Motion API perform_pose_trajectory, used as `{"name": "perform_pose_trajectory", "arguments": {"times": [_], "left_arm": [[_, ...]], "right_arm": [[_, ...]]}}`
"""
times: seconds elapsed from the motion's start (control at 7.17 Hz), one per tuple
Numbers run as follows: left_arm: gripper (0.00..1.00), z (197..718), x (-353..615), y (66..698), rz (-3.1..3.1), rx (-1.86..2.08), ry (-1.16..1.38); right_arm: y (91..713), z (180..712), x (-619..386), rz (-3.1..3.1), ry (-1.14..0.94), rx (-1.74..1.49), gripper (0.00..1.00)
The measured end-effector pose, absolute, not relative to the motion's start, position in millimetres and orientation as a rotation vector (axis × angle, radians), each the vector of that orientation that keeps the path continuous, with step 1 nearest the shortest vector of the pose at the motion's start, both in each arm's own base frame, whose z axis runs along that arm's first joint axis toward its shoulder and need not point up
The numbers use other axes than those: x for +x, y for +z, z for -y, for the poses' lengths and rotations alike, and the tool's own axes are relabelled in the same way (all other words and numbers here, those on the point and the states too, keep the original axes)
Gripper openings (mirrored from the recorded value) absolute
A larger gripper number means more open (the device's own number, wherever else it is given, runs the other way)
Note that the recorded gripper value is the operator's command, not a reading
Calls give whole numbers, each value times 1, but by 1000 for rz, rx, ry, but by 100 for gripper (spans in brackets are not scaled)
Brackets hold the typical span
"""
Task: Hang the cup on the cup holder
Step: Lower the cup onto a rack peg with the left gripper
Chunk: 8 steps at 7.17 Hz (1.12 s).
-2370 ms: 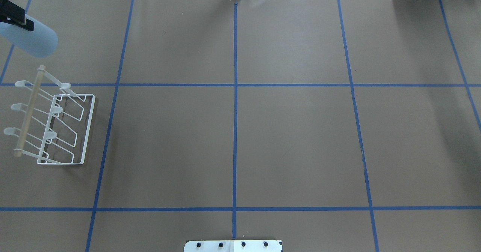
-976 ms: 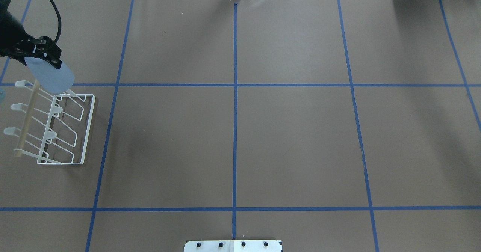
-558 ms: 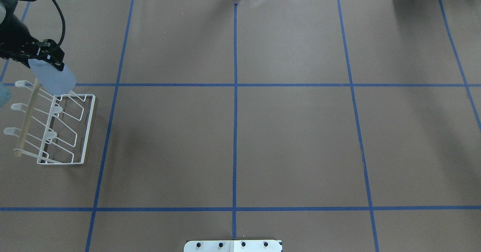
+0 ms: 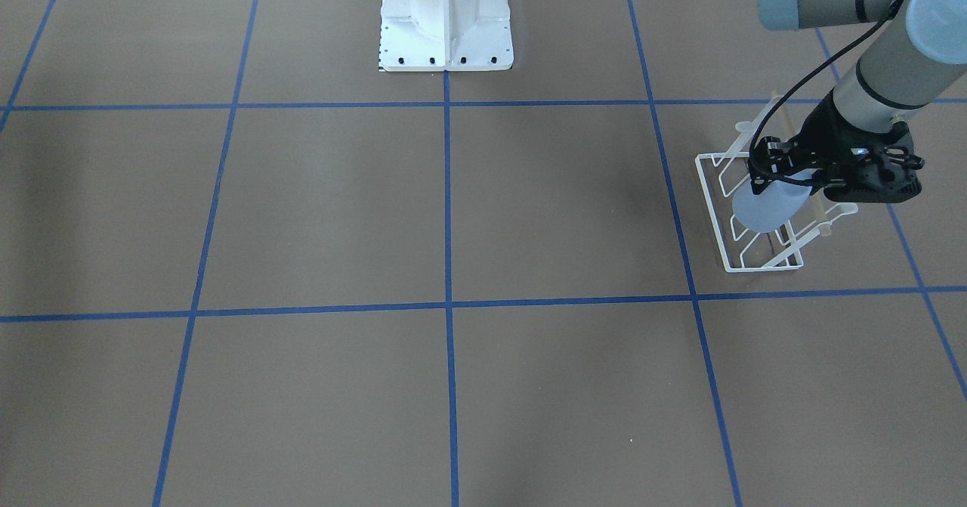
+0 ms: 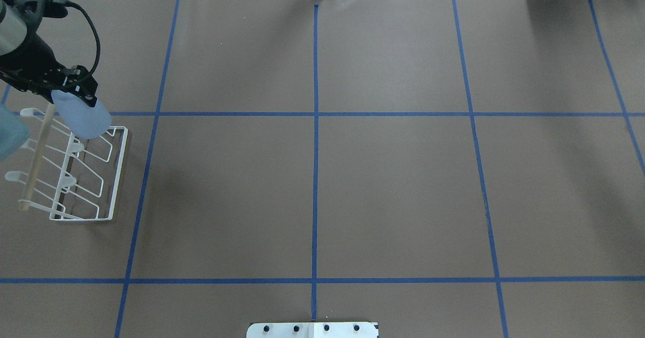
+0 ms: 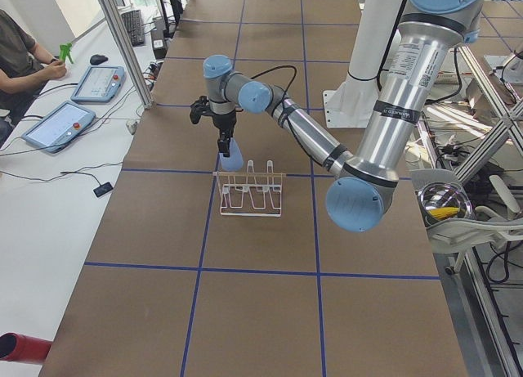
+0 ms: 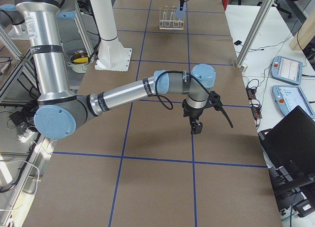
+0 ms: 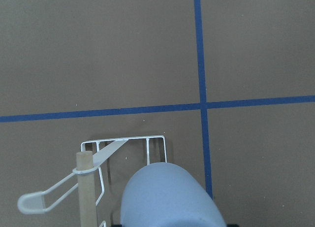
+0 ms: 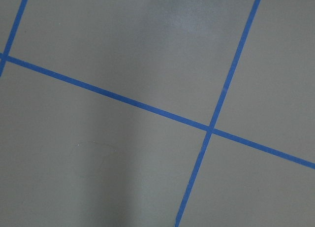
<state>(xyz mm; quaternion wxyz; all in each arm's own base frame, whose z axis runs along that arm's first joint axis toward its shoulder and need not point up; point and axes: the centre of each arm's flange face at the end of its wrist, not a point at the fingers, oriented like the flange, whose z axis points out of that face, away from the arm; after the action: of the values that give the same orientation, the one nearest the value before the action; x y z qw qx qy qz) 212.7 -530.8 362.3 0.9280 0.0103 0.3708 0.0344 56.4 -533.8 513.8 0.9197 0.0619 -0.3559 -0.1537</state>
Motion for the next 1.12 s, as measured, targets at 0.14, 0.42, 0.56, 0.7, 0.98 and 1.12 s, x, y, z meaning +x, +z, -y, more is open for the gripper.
{"name": "perform_pose_trajectory", "arguments": {"times": [0.14, 0.42, 0.56, 0.7, 0.98, 1.12], "left_arm": [[0, 533, 216, 367, -764, 17, 74], [0, 537, 220, 376, -766, 15, 77], [0, 538, 223, 380, -764, 10, 80], [0, 537, 228, 383, -762, 2, 85], [52, 539, 234, 389, -762, 0, 93], [98, 541, 236, 393, -765, 4, 97]], "right_arm": [[514, 534, 56, 732, -315, 127, 100], [515, 534, 56, 732, -313, 126, 100], [515, 535, 56, 732, -311, 125, 100], [516, 535, 56, 732, -310, 124, 100], [516, 535, 56, 732, -309, 123, 100], [517, 535, 55, 735, -308, 122, 100]]}}
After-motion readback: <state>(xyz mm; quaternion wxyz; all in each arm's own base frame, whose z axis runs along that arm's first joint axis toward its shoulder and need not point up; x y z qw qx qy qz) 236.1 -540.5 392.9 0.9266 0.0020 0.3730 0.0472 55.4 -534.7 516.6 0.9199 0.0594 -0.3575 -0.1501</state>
